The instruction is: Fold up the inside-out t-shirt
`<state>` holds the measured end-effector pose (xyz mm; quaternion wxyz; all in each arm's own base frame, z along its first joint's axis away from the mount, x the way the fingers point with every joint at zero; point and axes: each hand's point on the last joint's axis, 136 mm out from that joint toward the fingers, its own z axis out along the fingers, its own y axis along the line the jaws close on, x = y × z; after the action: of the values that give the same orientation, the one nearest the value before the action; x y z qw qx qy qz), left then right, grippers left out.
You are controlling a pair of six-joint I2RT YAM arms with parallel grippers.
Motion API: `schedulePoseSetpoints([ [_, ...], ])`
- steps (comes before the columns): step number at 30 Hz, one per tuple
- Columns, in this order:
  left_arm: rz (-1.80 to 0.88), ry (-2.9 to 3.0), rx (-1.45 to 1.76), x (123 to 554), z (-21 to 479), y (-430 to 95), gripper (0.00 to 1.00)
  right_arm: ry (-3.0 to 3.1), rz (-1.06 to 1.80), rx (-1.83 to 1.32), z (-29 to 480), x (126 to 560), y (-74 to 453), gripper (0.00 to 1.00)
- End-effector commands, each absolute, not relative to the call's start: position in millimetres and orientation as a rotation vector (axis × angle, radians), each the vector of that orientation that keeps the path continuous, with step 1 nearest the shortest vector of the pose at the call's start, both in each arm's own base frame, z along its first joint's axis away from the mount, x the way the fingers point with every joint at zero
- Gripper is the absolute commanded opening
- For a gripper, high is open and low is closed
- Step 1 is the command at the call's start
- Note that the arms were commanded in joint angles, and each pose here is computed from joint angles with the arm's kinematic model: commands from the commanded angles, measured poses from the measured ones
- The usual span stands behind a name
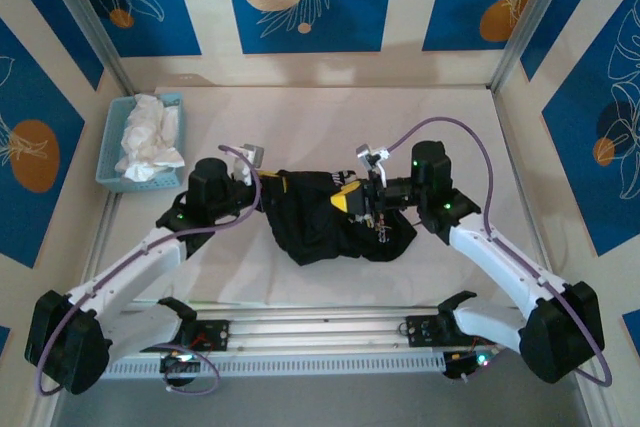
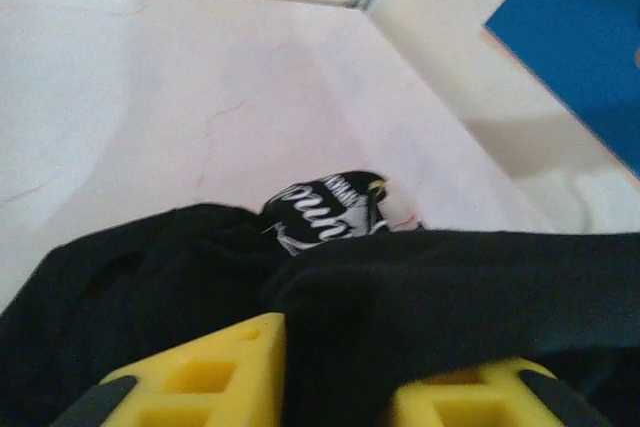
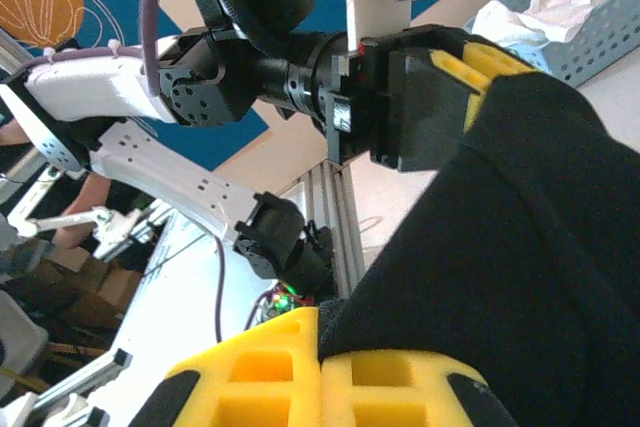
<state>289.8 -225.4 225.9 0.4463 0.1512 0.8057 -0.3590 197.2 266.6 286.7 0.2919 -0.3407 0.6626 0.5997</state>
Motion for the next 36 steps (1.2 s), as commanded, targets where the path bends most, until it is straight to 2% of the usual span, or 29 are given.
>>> schedulePoseSetpoints([
  [1,-0.705,2.025,0.421,288.7,223.7,-211.1,0.47,1.751,1.662,-0.906,302.5,199.5,268.5,0.00],
  [3,-0.646,2.017,0.453,279.3,225.7,-208.5,0.56,1.776,1.666,-0.865,300.7,207.2,268.8,0.00],
  [10,-0.537,1.962,0.522,248.3,233.8,-204.6,0.67,1.845,1.671,-0.747,295.7,227.4,271.2,0.00],
  [12,-0.575,1.935,0.570,237.7,238.2,-212.0,0.66,1.868,1.670,-0.708,294.8,233.5,271.7,0.00],
  [15,-0.790,1.856,0.727,212.3,247.7,-246.1,0.57,1.892,1.670,-0.670,293.1,238.4,272.0,0.00],
  [17,-0.906,1.835,0.821,199.8,249.1,-267.2,0.55,1.892,1.669,-0.663,293.6,239.2,271.9,0.00],
  [25,-1.002,1.851,0.908,203.4,238.1,-301.2,0.61,1.899,1.658,-0.653,292.4,236.6,269.5,0.00],
  [28,-1.006,1.851,0.898,207.4,236.6,-304.7,0.49,1.901,1.651,-0.655,291.9,235.6,269.0,0.00],
  [36,-1.032,1.812,0.899,204.8,246.4,-305.9,0.00,1.949,1.602,-0.622,281.5,241.0,266.7,0.00],
])
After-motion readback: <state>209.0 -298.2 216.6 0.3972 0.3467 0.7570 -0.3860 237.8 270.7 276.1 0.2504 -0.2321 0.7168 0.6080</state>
